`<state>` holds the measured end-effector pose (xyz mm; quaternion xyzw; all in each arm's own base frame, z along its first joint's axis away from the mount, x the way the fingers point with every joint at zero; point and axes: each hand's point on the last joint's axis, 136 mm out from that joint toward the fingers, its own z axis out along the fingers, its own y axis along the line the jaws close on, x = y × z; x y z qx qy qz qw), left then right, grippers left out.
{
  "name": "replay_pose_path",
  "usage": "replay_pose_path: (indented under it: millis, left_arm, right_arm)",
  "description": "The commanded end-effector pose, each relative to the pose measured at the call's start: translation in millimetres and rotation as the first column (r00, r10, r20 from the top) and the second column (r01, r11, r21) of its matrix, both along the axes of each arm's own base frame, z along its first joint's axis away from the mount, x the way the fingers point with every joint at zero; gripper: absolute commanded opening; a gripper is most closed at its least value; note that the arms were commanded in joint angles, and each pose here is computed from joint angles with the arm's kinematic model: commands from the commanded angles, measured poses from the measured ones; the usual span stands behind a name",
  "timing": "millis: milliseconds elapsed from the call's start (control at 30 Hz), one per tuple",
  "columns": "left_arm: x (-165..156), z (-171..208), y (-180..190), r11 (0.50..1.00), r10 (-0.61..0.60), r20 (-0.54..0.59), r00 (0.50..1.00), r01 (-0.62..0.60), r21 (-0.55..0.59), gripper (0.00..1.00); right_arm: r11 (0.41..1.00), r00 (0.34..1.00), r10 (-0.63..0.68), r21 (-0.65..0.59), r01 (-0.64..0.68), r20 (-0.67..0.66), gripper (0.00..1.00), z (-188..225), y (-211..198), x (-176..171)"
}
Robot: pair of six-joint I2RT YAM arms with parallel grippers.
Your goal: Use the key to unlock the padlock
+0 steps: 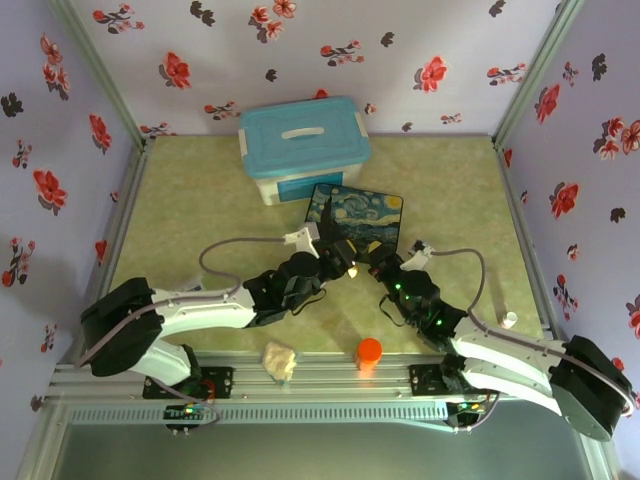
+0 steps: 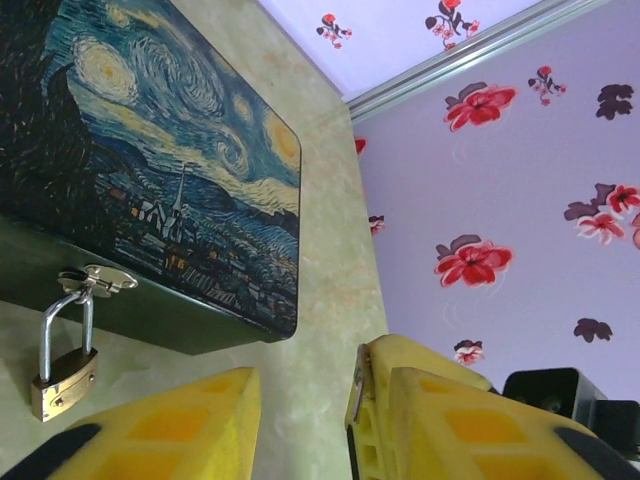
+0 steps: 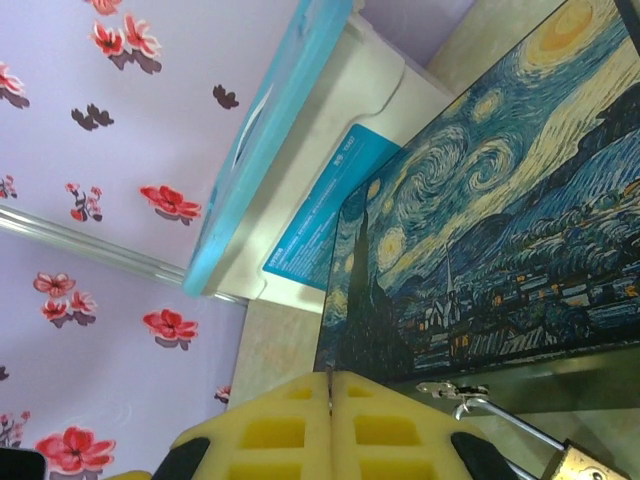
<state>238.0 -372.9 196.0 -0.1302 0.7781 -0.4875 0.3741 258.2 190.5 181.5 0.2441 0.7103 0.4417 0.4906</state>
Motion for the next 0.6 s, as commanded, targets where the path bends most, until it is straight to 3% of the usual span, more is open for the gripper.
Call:
replay_pose_path:
  millis: [0, 333, 500, 567]
  left_arm:
    - [3.2, 1.5, -5.5, 1.0, 0.014, -0.003, 1.0, -0.014, -0.019, 0.4]
    - [3.9, -3.0, -28.6, 0.996, -0.043, -0.038, 0.998, 0.04, -0.079, 0.3]
    - [5.4, -1.7, -25.0, 0.996, -0.033, -0.031, 0.999, 0.031, -0.078, 0.15]
    - [5.8, -5.5, -23.4, 0.996, -0.028, -0.054, 0.998, 0.023, -0.084, 0.19]
  right_arm:
    - [0.996, 0.998, -0.049, 0.074, 0.046, 0.042, 0.0, 21.7, -0.6, 5.3]
    - [0.994, 0.999, -0.021, 0.112, 0.018, 0.032, 0.0, 16.6, 13.7, 7.7]
    - [0.995, 1.0, -0.018, 0.102, 0.015, 0.025, 0.0, 11.6, 15.0, 7.1]
    - [0.994, 0.999, -0.028, 0.106, 0.026, 0.021, 0.0, 8.8, 12.7, 7.0]
